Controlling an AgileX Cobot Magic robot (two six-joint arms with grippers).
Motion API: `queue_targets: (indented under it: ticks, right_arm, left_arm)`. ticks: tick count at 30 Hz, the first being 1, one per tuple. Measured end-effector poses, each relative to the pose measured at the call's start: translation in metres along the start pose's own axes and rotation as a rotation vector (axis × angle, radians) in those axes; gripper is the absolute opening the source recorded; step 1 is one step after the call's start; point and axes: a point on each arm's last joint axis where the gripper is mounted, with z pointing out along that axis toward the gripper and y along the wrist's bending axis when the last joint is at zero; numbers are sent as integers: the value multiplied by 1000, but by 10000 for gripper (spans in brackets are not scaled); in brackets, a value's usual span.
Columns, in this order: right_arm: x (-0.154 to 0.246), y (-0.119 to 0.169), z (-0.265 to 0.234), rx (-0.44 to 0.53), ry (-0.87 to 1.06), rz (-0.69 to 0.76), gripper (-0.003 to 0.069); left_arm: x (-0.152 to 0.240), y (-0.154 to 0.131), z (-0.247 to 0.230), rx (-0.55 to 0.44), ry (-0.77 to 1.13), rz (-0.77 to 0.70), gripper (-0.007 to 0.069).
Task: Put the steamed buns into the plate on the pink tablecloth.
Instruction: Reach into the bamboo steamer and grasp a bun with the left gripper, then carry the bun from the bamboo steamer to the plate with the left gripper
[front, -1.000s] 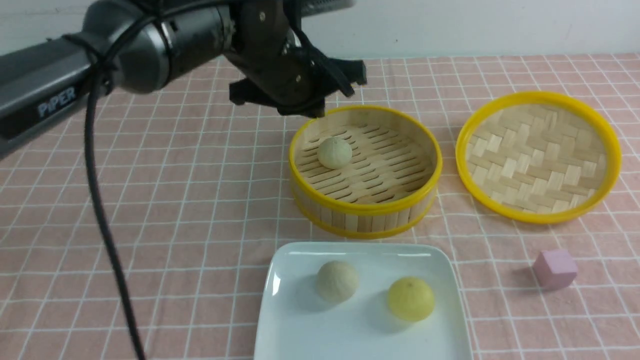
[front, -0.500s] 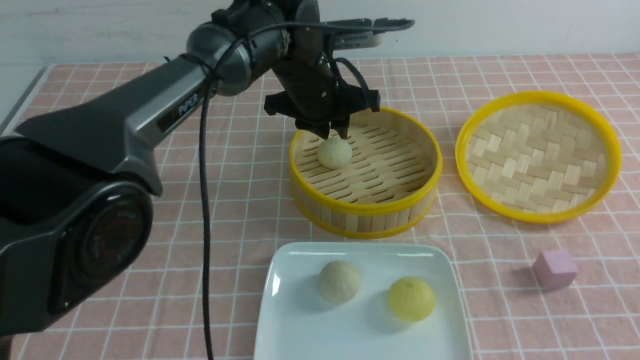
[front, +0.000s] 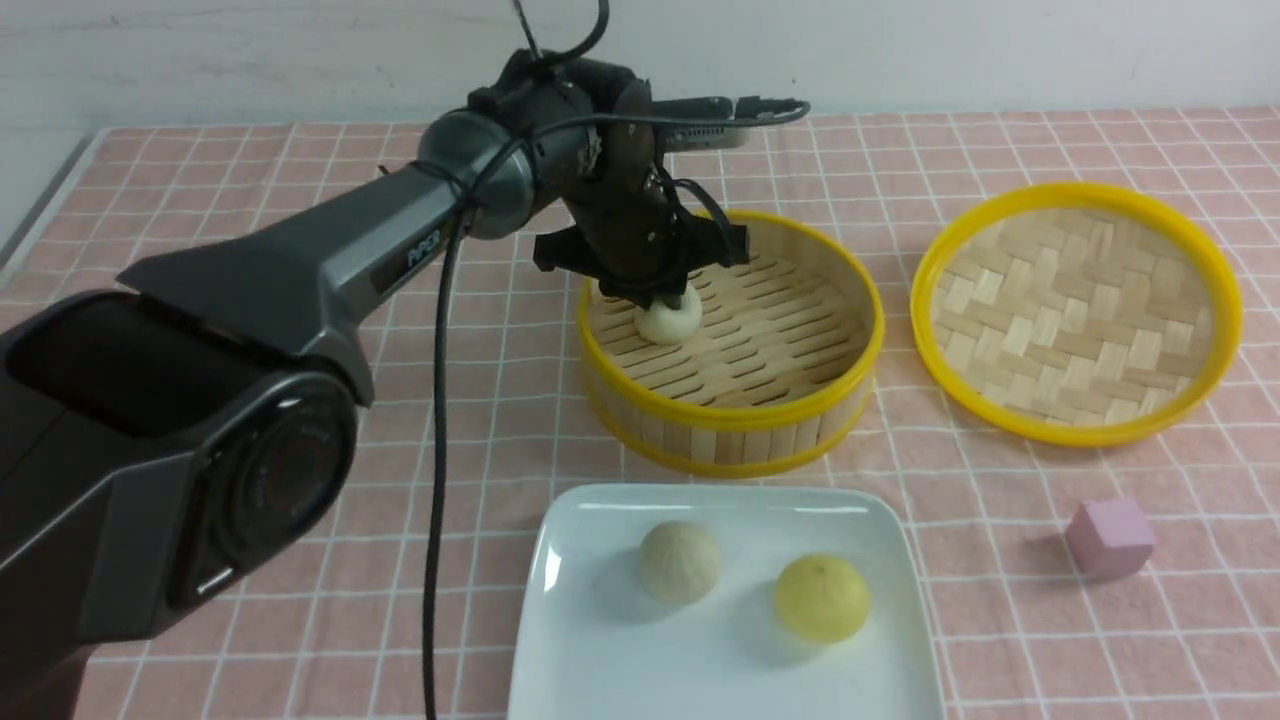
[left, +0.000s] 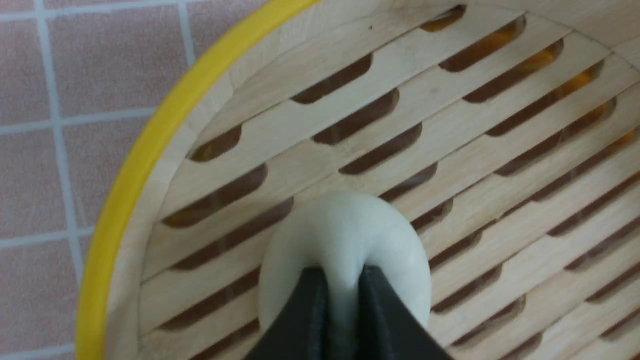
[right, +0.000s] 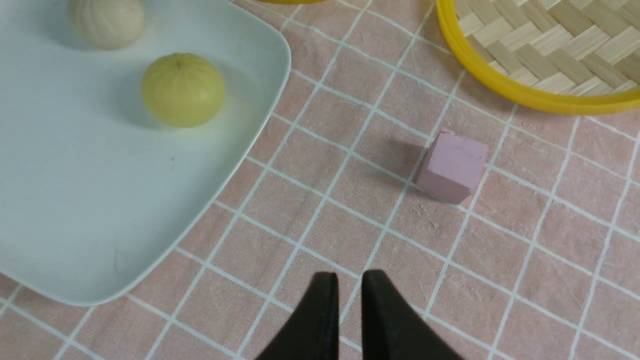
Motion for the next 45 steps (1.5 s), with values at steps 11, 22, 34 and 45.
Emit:
queue_targets:
  ticks: [11,22,34,45]
  right_arm:
    - [0,0,0,-2,0,3,110]
    - [0,2,0,-26,2,23,123]
    - [0,3,0,-37,3,32,132]
    - [1,3,0,-37,3,32,145]
  left_arm:
    - [5,-40,-212,-61,-199,260,30]
    - [144,-45,-203,-93,115,292,30]
    - [230,-41,-115,61,75,58,36]
    - [227,-42,-112,79,24,36,67]
